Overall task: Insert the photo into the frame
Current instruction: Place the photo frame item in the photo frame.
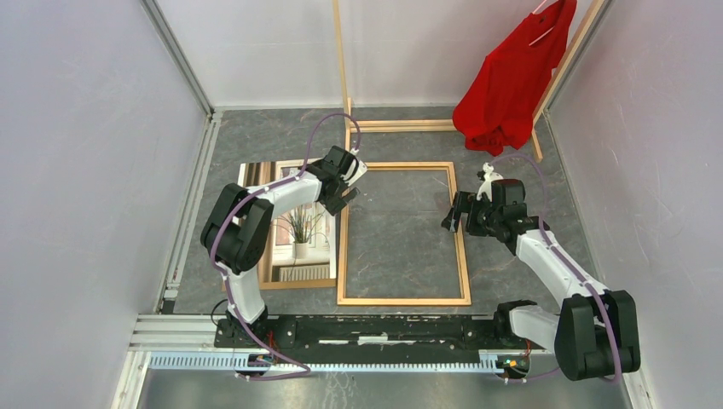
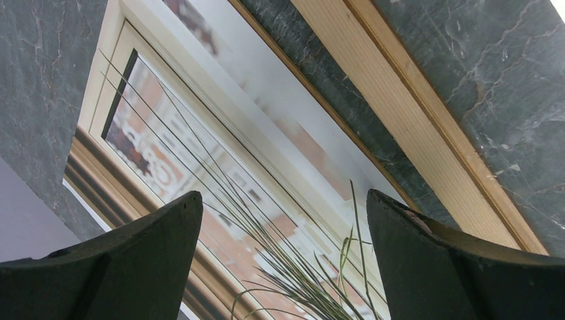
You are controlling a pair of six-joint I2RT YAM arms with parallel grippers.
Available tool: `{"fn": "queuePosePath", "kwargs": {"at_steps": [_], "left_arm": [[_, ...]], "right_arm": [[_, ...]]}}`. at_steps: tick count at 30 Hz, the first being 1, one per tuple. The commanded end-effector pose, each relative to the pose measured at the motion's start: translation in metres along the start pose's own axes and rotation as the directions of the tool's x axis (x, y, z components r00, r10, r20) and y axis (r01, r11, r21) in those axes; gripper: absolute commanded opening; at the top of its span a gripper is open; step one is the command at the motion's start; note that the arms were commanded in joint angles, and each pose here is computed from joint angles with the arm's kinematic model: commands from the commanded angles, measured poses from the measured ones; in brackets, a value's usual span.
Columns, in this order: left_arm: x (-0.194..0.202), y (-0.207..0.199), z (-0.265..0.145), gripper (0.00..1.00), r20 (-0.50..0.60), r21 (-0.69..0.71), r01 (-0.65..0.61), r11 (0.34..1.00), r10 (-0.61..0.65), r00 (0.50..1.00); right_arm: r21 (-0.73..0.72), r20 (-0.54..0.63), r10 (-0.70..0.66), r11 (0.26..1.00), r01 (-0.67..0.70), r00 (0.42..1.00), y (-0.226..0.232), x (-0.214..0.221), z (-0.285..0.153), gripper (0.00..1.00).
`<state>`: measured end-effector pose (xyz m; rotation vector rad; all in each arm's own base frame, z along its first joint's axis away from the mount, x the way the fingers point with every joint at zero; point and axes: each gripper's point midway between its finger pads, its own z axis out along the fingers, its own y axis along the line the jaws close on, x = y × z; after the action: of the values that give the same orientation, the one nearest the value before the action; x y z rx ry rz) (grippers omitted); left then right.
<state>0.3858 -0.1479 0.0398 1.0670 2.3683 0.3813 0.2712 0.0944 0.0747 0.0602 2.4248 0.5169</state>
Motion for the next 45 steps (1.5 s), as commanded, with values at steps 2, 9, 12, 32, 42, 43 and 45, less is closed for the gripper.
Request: {"fn": "queuePosePath", "kwargs": {"at_steps": [2,9,12,32,42,43,45], "left_arm": [[-0.020,-0.020,0.007,0.99,0.040,0.059,0.048,0.997,-0.050,0.998],[-0.038,-0.027,0.015,0.99,0.054,0.071,0.044,0.996,-0.048,0.997],[-0.045,-0.032,0.017,0.99,0.058,0.078,0.036,0.996,-0.040,0.997],[0.030,0.178,-0.051,1.00,0.041,-0.059,0.371,0.927,-0.369,0.929],[0.219,0.218,-0.047,1.00,-0.112,-0.313,0.504,0.805,-0.558,0.822],[0.229,0.219,-0.046,1.00,-0.120,-0.325,0.511,0.796,-0.571,0.812],[0.242,0.227,-0.044,1.00,-0.114,-0.383,0.507,0.773,-0.584,0.804]], "right_arm": [[-0.063,0.072,-0.002,0.998,0.007,0.997,0.018,-0.029,-0.001,0.95],[-0.082,0.085,0.023,0.997,-0.016,0.996,0.020,-0.039,-0.005,0.95],[-0.084,0.089,0.027,0.996,-0.020,0.996,0.020,-0.043,-0.007,0.95],[-0.351,0.094,-0.176,0.915,0.198,0.980,0.248,-0.077,0.056,0.92],[-0.347,-0.034,-0.189,0.923,0.165,0.981,0.318,-0.039,0.157,0.91],[-0.330,-0.040,-0.185,0.930,0.161,0.982,0.315,-0.035,0.162,0.90],[-0.298,-0.048,-0.177,0.942,0.155,0.983,0.307,-0.029,0.170,0.90]]}}
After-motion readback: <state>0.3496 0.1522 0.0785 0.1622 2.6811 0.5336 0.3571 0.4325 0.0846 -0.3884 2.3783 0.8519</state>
